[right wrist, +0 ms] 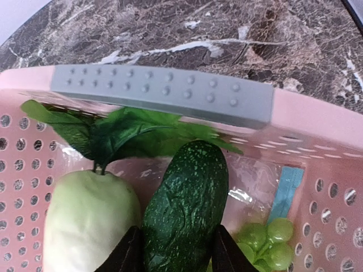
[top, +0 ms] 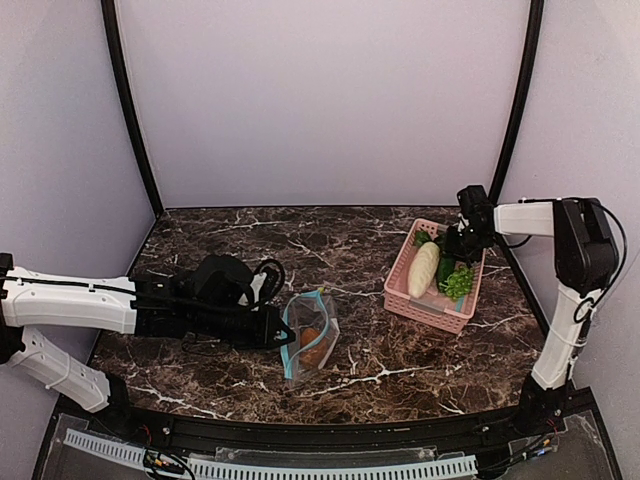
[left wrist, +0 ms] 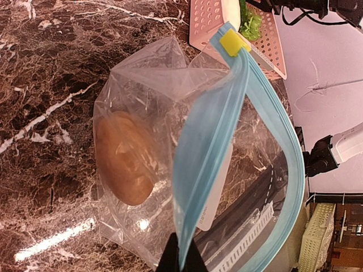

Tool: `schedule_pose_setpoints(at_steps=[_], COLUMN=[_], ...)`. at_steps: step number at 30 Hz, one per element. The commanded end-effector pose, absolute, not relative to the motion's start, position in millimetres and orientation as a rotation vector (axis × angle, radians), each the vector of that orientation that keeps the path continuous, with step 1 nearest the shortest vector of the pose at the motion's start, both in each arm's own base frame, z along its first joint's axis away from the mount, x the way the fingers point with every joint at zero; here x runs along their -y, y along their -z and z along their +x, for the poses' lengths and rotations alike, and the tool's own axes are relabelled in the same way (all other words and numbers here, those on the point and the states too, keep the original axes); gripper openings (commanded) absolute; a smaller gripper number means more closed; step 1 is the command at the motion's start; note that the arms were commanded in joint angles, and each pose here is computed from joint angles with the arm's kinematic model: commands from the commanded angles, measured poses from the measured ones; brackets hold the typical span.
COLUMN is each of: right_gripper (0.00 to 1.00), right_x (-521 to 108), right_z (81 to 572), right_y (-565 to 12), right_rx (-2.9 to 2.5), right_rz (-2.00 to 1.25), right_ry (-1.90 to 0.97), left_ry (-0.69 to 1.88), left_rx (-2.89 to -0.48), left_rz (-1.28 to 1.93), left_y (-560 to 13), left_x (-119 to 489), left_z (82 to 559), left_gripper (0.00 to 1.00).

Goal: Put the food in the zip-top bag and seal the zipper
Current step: Pick up the fake vegetable from the bin.

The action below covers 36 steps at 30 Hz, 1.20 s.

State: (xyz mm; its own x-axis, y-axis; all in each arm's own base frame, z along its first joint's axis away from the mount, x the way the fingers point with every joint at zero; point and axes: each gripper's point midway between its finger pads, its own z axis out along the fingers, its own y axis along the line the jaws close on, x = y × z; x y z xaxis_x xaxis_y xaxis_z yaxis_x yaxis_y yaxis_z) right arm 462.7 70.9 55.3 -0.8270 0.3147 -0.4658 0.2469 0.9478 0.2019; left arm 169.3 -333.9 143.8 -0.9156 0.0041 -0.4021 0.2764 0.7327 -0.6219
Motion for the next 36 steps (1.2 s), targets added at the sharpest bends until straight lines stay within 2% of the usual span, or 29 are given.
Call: schedule_pose_setpoints(at_steps=[1, 12, 18, 27, 28, 36], right_gripper=[0.18, 0.18, 0.18, 0.19, 0.19, 0.18], right_x=[-65, -82, -112, -206, -229, -304], right_z=[463, 439, 400, 309, 287, 233], right_y=[-102, -193, -249, -302, -313, -331], right_rx=[-2.471, -2.283, -2.154, -1.984, -1.931, -1.750], right_rz=[0.409, 0.251, 0.072, -0.213, -0.260, -0.414], right_ry=[-0.197, -0.373, -0.527, -0.822, -0.895, -0.994], left_ry=[1.032, 1.058, 1.122, 1.208, 1.239, 1.241], left_rx=[-2.546, -2.518, -2.497, -2.491, -2.482, -2.556], left_rz=[0.203, 0.203, 0.234, 0.432, 0.501, 0.599], left_y=[-156, -167, -176, -186, -189, -174], left_x=[335, 333, 338, 350, 354, 360], left_z=[172, 173, 170, 154, 148, 138], left_gripper=[0.01, 0.01, 0.01, 0.01, 0.01, 0.01])
